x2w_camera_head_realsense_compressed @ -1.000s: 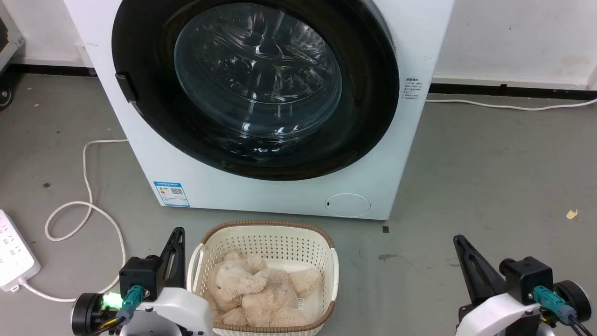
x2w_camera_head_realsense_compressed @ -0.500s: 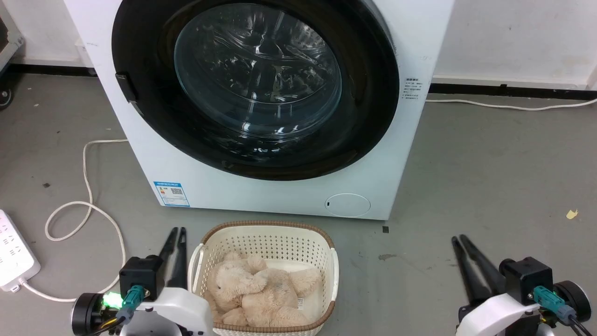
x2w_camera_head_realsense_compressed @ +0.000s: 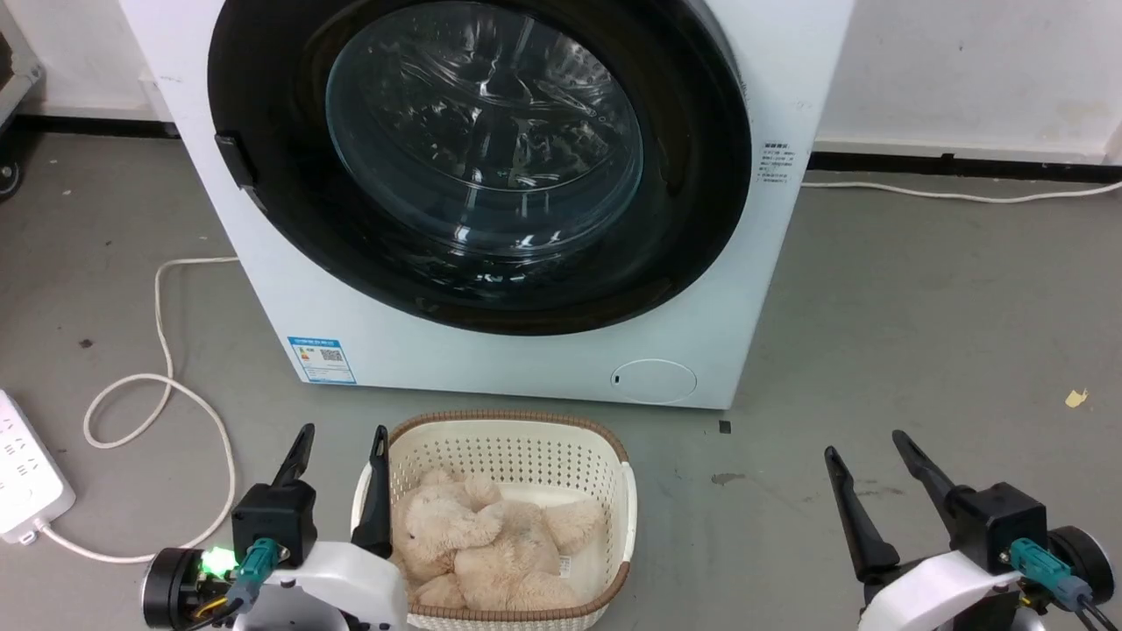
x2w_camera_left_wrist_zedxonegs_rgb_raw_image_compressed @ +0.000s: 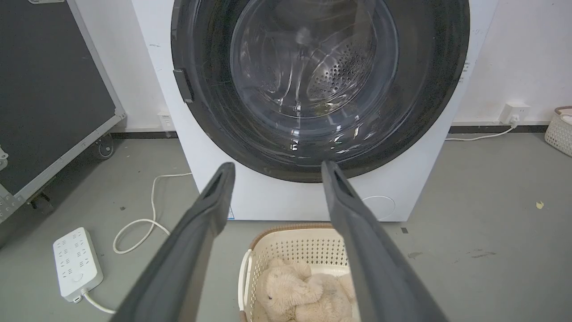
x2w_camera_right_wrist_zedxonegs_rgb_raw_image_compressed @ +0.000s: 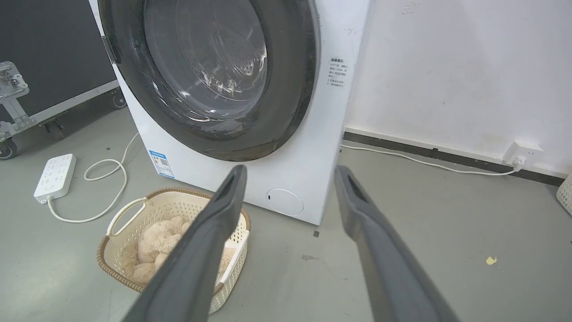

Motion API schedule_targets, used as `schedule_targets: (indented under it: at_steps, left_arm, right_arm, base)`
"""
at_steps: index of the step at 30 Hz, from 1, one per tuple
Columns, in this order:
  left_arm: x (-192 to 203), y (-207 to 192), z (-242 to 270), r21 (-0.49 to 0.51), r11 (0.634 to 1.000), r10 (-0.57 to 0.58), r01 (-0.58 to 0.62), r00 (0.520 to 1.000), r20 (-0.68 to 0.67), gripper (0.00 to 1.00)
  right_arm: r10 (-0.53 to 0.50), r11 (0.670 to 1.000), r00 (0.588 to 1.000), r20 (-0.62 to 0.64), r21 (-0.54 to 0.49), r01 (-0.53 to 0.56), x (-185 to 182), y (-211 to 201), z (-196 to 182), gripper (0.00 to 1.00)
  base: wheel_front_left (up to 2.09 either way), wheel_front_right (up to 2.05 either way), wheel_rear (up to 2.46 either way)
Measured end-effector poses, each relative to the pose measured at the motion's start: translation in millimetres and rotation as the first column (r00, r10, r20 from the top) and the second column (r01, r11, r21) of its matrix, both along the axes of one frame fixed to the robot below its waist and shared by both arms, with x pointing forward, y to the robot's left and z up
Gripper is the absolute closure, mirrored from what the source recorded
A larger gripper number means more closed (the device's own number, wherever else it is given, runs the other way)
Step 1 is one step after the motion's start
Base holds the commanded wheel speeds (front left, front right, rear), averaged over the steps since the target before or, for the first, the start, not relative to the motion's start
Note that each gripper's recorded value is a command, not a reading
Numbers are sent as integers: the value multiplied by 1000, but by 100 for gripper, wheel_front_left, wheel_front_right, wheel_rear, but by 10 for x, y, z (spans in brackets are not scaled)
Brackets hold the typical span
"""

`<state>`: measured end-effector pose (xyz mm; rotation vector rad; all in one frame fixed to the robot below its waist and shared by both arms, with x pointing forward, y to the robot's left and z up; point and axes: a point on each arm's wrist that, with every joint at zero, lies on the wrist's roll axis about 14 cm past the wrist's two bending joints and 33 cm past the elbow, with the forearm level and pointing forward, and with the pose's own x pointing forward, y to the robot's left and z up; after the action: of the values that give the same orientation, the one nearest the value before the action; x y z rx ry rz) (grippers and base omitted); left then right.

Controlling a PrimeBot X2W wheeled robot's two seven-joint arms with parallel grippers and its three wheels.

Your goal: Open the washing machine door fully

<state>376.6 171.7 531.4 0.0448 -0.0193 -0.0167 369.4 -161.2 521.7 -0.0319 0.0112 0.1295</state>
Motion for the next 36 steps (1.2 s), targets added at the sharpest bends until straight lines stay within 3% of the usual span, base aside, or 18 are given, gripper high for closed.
schedule_targets:
  at_steps: [9, 24, 25, 26, 27, 36]
  left_arm:
    - [42, -27, -56, -7, 1000, 0, 0, 1000, -4, 0]
    - [213, -88, -99, -18, 1000, -4, 4, 1000, 4, 0]
    - [221, -89, -100, -18, 1000, -3, 3, 1000, 5, 0]
    - [226, -93, -104, -18, 1000, -4, 4, 1000, 7, 0]
    - [228, -96, -111, -20, 1000, -4, 4, 1000, 6, 0]
    - [295, -97, -120, -34, 999, 7, -7, 1000, 17, 0]
  right_arm:
    - [8, 1000, 1000, 11, -1, -8, 78, -24, -4, 0]
    - [44, 999, 995, 86, -4, -44, 529, -52, 243, 0]
    - [46, 999, 995, 88, 0, -46, 565, -52, 260, 7]
    - [47, 999, 995, 92, 5, -48, 603, -53, 279, 90]
    - [48, 999, 994, 96, 12, -49, 641, -54, 299, 100]
    - [16, 988, 998, 65, 149, -26, 1027, -150, 355, 100]
  base:
    - [0, 0, 0]
    - [0, 0, 0]
    - [0, 0, 0]
    - [0, 0, 0]
    - [0, 0, 0]
    - [0, 0, 0]
